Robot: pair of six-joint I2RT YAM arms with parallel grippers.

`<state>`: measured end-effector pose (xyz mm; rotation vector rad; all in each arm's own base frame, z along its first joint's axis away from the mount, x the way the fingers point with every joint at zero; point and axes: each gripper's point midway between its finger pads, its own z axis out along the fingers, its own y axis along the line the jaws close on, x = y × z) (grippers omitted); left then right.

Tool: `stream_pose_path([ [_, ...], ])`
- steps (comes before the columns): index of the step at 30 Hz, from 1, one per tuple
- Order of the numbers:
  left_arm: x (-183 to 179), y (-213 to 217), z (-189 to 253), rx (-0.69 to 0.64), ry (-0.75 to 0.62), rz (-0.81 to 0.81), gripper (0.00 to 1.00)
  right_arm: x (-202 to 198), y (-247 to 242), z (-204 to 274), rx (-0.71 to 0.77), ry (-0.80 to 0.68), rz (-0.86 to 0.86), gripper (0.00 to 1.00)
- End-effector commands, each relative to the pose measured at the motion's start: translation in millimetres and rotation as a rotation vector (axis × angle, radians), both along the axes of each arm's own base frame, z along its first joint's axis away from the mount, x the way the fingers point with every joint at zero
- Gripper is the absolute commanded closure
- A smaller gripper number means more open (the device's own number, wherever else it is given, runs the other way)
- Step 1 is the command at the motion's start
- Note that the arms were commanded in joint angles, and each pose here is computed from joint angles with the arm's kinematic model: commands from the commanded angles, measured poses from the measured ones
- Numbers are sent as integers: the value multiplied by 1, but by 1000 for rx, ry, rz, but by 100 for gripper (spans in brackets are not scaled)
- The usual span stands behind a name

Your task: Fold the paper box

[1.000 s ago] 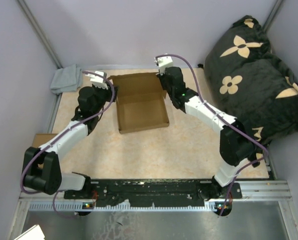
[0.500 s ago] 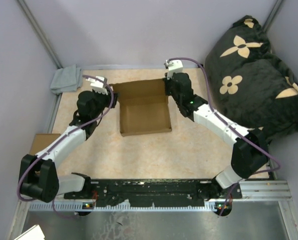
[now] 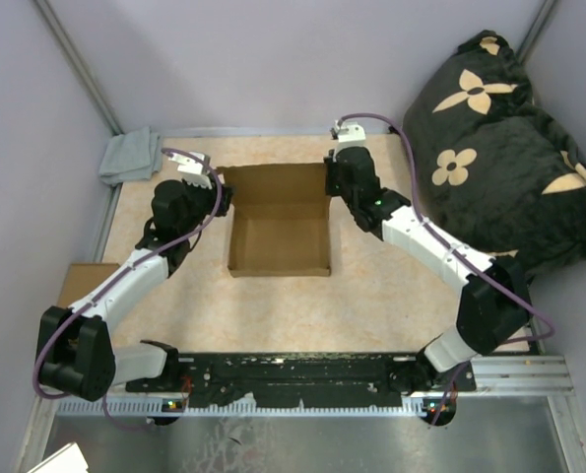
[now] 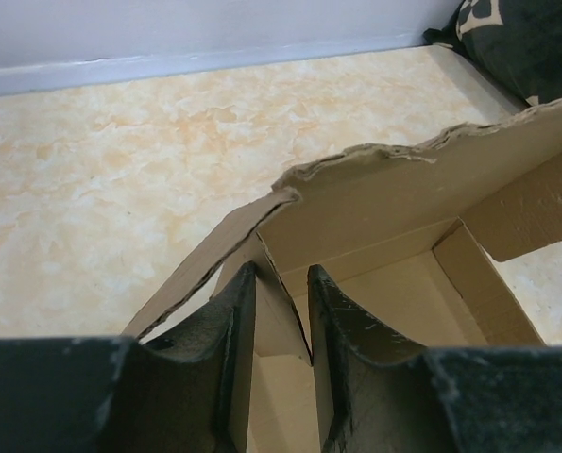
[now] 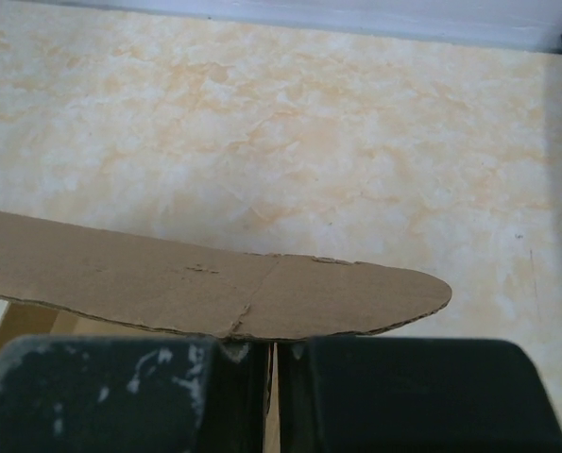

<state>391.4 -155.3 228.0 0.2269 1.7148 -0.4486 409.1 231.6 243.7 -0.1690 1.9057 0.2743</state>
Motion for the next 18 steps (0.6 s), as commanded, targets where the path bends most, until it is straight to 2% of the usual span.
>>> stream_pose_path([
  [1, -11, -23, 23, -69, -28, -101, 68, 9, 30, 45, 162, -37, -3, 100],
  [11, 5, -25, 53, -114, -98, -75, 71, 39, 38, 71, 156, -155, -34, 100],
  [15, 14, -28, 48, -98, -101, -75, 71, 44, 41, 67, 118, -181, -11, 100],
  [18, 14, -29, 39, -89, -87, -83, 71, 41, 38, 46, 86, -178, -3, 100],
])
